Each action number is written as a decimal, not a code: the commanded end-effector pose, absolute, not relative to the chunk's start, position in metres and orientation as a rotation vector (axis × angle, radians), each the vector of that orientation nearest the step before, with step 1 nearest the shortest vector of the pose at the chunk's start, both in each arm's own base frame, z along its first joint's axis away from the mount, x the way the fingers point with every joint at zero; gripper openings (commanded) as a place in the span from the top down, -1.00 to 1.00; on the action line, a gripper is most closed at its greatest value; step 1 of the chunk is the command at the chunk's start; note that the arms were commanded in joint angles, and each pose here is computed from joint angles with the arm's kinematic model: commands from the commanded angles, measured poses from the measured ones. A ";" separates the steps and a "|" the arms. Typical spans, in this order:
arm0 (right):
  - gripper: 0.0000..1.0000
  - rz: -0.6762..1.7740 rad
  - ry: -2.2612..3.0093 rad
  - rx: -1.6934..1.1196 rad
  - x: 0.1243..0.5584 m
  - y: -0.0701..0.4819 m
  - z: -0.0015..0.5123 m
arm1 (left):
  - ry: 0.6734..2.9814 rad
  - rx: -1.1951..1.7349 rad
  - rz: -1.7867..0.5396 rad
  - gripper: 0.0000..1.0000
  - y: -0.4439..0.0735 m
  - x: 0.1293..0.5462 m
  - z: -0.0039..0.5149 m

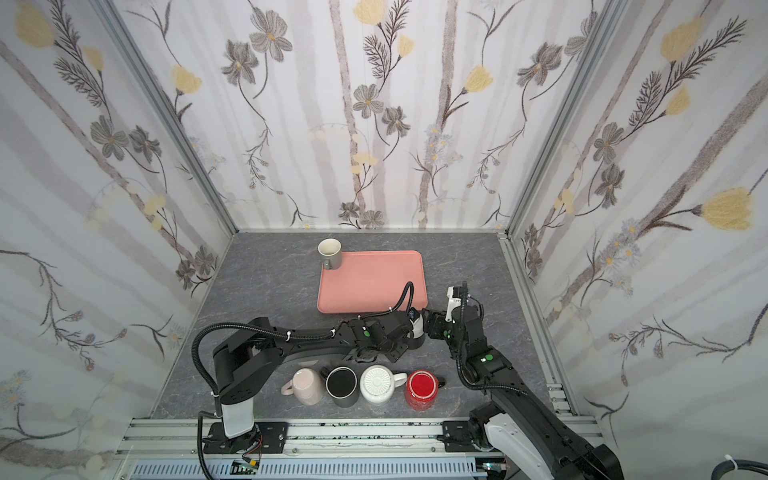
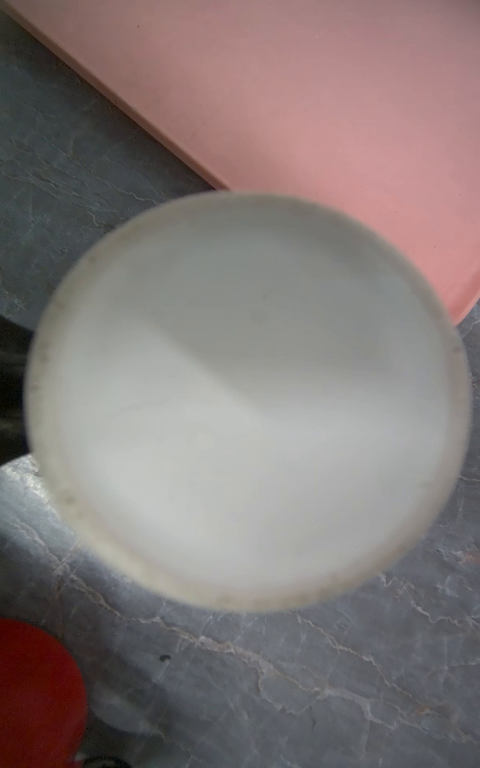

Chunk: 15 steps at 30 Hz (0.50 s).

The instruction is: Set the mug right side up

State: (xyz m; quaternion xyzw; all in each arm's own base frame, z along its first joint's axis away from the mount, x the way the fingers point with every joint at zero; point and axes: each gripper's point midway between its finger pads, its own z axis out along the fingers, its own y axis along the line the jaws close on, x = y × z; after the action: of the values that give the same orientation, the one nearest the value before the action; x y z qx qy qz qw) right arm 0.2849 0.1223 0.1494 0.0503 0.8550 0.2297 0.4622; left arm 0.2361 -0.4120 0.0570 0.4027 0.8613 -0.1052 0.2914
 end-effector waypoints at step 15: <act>-0.42 0.686 1.867 0.065 0.276 0.128 0.205 | 2.113 0.821 -0.449 1.00 -0.408 0.264 0.125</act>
State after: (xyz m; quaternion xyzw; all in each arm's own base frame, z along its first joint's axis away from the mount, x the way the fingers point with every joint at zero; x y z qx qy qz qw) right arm 0.2751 0.1239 0.1783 0.0392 0.8196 0.2664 0.5057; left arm 0.2447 -0.3916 0.0770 0.3833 0.8556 -0.1117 0.3294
